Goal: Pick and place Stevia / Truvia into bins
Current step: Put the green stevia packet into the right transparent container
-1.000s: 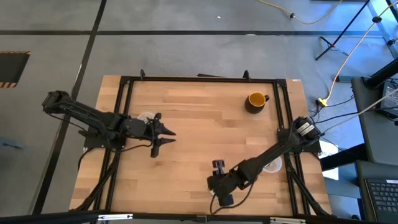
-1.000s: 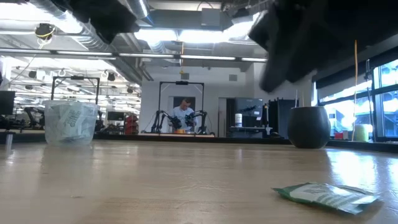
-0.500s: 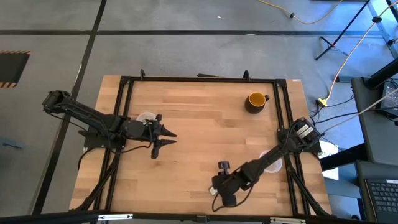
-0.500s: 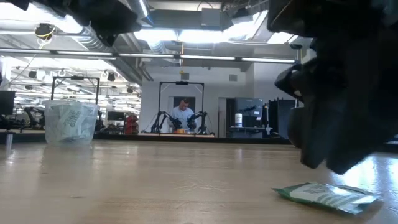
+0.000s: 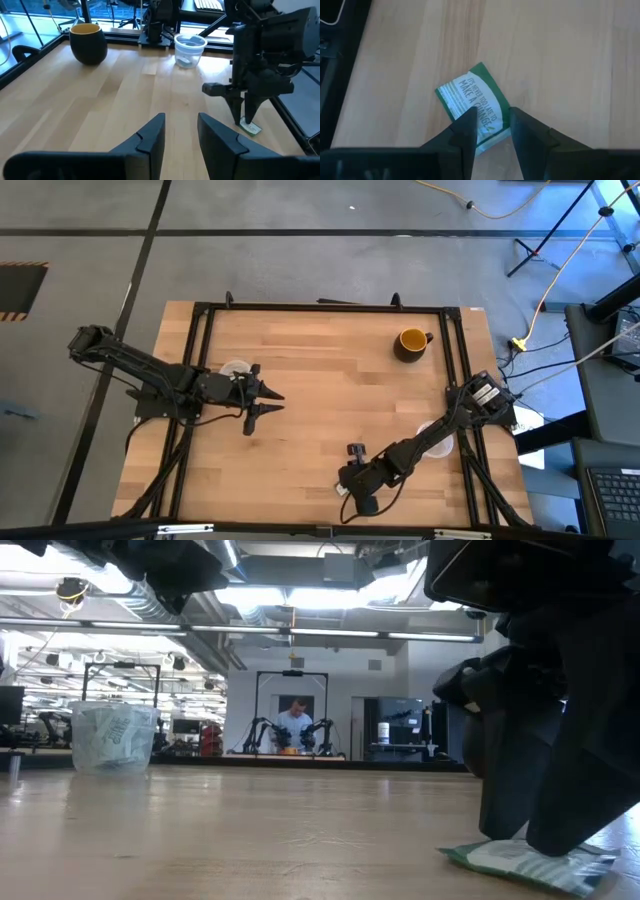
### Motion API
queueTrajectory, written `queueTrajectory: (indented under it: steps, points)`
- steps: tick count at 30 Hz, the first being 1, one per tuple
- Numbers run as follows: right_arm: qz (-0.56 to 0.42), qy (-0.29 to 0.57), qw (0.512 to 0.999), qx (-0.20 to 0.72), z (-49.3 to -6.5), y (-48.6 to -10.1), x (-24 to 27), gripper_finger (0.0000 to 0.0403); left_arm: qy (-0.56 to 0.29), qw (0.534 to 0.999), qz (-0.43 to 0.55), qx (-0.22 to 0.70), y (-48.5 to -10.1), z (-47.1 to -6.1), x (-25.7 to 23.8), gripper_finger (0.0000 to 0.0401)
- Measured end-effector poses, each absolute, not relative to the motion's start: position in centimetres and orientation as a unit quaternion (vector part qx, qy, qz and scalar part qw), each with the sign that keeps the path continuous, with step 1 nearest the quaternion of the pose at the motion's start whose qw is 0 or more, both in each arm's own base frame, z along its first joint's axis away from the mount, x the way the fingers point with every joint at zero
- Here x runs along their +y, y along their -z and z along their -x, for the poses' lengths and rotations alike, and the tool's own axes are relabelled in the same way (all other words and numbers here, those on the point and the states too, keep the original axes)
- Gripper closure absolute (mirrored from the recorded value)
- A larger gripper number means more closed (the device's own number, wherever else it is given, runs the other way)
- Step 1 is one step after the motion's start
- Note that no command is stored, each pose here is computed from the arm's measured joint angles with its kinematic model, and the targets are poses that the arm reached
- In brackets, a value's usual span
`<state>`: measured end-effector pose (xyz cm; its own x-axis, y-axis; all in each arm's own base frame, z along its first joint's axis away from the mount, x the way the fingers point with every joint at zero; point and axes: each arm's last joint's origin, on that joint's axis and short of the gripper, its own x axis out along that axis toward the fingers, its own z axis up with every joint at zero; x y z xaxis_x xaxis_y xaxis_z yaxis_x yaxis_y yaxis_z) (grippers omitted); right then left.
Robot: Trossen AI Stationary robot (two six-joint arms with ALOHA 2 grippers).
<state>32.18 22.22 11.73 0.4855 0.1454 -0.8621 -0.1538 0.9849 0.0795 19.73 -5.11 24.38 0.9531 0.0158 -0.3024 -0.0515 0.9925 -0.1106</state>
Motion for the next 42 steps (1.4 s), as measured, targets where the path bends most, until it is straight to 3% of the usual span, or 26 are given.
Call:
queueTrajectory:
  steps: [24,35,42]
  points:
    - [0.005,-0.086,0.857,0.508,-32.1,-11.4,22.2,0.0285,-0.018,0.984,0.044,0.172,-23.8,-20.0,-5.2,0.0297]
    - [0.005,-0.090,0.857,0.507,-32.1,-11.4,22.2,0.0358,-0.065,0.982,0.032,0.176,-23.4,-20.3,-5.0,0.0298]
    - [0.010,-0.093,0.857,0.508,-32.3,-11.8,22.4,0.0365,-0.065,0.982,0.032,0.176,-23.4,-20.3,-5.0,0.0295]
